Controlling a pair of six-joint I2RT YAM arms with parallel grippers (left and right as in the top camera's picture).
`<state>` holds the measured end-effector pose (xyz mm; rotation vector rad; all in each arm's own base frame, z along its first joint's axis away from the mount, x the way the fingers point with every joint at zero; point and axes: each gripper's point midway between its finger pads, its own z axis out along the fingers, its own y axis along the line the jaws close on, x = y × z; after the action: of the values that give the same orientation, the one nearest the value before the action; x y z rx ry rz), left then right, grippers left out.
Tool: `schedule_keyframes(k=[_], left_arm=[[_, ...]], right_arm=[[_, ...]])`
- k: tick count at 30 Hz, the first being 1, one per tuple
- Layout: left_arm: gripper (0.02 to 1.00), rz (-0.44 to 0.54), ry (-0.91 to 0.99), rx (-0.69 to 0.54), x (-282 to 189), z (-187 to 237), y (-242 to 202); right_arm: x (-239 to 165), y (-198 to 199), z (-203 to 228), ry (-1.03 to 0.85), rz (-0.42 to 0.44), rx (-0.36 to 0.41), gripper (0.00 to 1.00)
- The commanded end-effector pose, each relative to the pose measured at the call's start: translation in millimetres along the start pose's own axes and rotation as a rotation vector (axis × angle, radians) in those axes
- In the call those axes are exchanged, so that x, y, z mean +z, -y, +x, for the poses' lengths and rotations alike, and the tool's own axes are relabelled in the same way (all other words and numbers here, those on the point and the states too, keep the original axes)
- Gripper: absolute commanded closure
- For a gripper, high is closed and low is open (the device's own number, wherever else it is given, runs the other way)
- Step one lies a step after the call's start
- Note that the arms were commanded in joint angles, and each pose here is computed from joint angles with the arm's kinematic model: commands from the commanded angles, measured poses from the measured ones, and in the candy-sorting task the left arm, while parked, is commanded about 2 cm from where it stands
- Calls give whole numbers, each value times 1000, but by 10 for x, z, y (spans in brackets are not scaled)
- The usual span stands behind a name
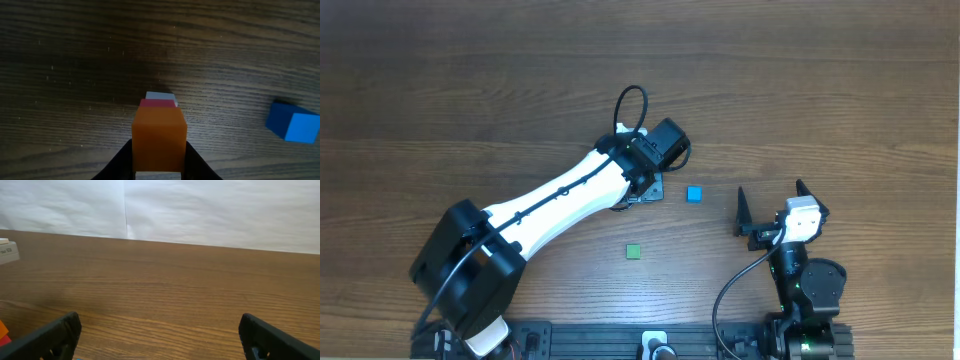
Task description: Stack Cubes
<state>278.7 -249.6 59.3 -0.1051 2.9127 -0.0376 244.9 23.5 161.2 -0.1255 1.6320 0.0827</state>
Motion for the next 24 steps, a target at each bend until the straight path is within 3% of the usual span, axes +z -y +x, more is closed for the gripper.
schedule_keyframes(k=[1,8,12,18,24], left_arm=[[748,-35,-32,-15,140,63,-59],[700,-42,-39,-14,176,75,-65],[599,-43,-39,-14,180,75,-65],[343,-40,-37,-14,180,70,-58],[281,-21,-5,-20,147,1,-22]], right_arm=[[2,-32,18,2,-16,-2,9],[2,-32,18,2,-16,-2,7],[2,-32,18,2,-16,-2,7],[2,-32,18,2,-16,-2,9],[2,-32,17,2,-16,-2,7]])
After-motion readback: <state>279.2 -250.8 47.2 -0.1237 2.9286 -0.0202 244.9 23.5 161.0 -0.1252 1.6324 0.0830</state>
